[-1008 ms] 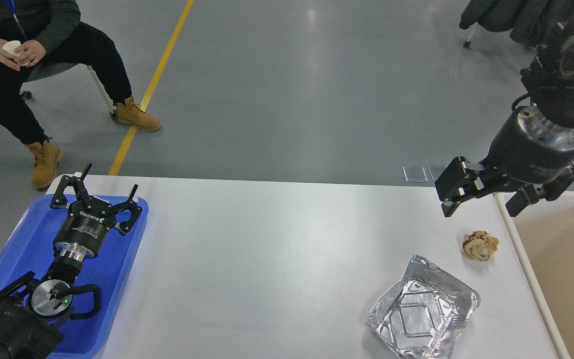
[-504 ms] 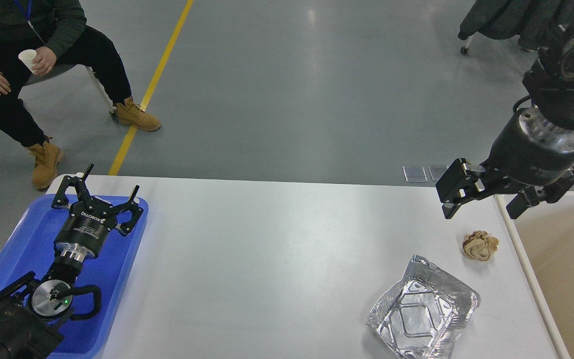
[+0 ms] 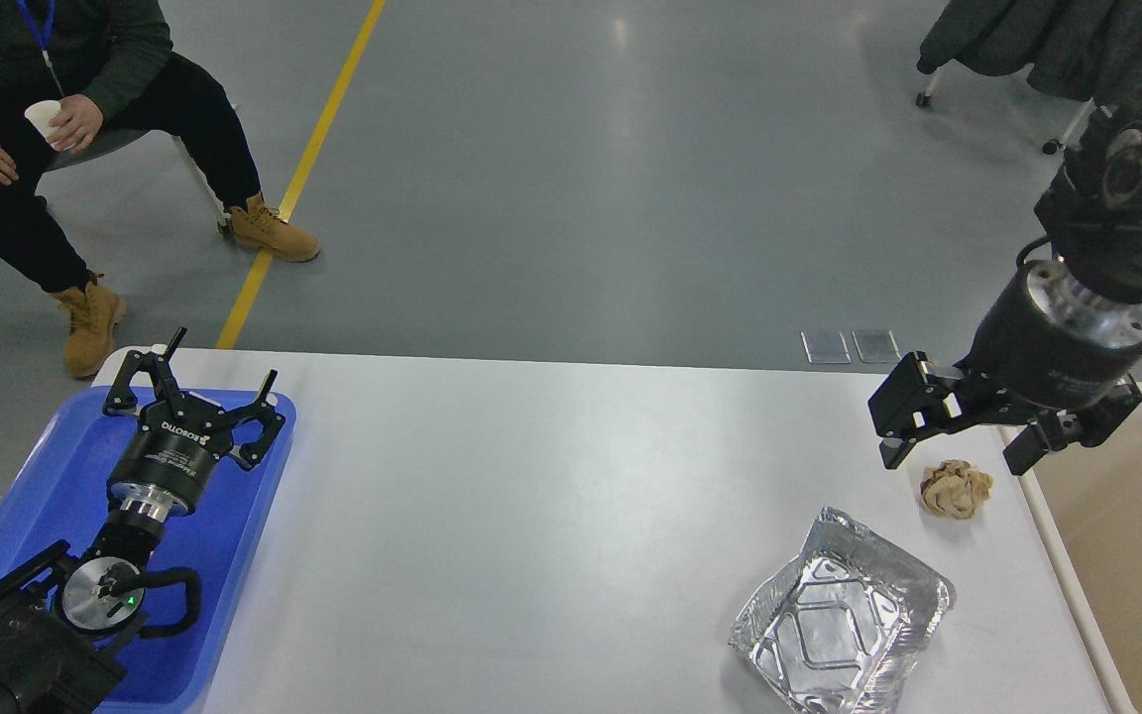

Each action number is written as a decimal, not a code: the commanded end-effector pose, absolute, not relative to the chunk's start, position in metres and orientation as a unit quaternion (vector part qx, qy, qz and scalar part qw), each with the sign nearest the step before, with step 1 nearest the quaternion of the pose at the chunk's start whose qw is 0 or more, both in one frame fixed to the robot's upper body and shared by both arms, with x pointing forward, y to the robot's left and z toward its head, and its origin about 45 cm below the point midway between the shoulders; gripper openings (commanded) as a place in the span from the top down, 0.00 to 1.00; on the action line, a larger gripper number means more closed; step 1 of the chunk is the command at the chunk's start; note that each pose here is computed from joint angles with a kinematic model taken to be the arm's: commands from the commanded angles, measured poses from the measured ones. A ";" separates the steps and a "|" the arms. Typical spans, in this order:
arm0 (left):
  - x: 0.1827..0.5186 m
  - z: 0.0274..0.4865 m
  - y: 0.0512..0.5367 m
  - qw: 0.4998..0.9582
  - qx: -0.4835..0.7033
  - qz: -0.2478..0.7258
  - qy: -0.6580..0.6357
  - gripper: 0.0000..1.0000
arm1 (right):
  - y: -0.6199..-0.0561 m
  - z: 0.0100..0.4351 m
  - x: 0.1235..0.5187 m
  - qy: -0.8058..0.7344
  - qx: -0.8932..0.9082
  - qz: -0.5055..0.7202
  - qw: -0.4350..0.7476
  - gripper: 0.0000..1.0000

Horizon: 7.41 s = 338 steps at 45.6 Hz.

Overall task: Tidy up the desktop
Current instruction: 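Lower the right gripper toward the silver foil wrapper on the table, then close the right gripper on the edge of the silver foil wrapper, then lift the foil wrapper with the right gripper toward the white bin, then lower the foil into the white bin and open the right gripper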

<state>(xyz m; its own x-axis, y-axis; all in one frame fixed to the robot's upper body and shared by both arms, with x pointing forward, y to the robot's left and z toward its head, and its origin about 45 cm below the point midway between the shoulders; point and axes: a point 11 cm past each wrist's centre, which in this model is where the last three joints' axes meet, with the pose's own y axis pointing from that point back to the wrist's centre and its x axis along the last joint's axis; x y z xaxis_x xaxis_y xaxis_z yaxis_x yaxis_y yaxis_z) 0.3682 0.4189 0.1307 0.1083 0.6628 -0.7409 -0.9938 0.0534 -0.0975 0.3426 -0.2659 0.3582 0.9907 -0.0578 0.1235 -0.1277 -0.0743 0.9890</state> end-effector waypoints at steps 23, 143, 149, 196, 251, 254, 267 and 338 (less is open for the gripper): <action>0.368 0.131 0.419 0.676 -0.313 0.613 0.265 0.01 | -0.304 0.239 0.323 -0.132 0.738 -0.018 0.662 0.00; 0.368 0.131 0.418 0.675 -0.314 0.612 0.265 0.01 | -0.329 0.112 0.273 -0.164 0.715 -0.013 0.679 1.00; 0.368 0.131 0.418 0.675 -0.315 0.612 0.265 0.01 | -0.337 0.136 0.277 -0.161 0.710 -0.010 0.685 1.00; 0.368 0.131 0.419 0.673 -0.317 0.613 0.265 0.01 | -0.413 0.450 0.352 -0.213 0.658 0.060 0.720 1.00; 0.368 0.131 0.420 0.673 -0.317 0.614 0.265 0.01 | -0.730 0.349 0.253 -0.802 0.310 -0.015 0.510 1.00; 0.368 0.131 0.420 0.673 -0.317 0.614 0.265 0.01 | -0.726 0.330 0.256 -0.816 0.298 -0.024 0.494 1.00; 0.368 0.131 0.420 0.673 -0.317 0.614 0.265 0.01 | -0.699 0.235 0.261 -0.839 0.263 -0.048 0.473 1.00; 0.368 0.131 0.419 0.672 -0.318 0.614 0.265 0.01 | -0.606 0.145 0.332 -0.736 0.404 -0.013 0.543 0.00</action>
<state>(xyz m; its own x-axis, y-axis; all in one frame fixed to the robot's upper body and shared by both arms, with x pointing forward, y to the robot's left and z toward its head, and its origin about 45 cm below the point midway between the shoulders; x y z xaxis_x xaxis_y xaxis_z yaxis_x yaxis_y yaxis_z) 0.3683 0.4195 0.1310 0.1065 0.6577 -0.7457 -0.9937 0.0449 -0.1023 0.2939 -0.6142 0.1191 -0.0676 -0.5110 0.8569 -0.5221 0.7500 0.4061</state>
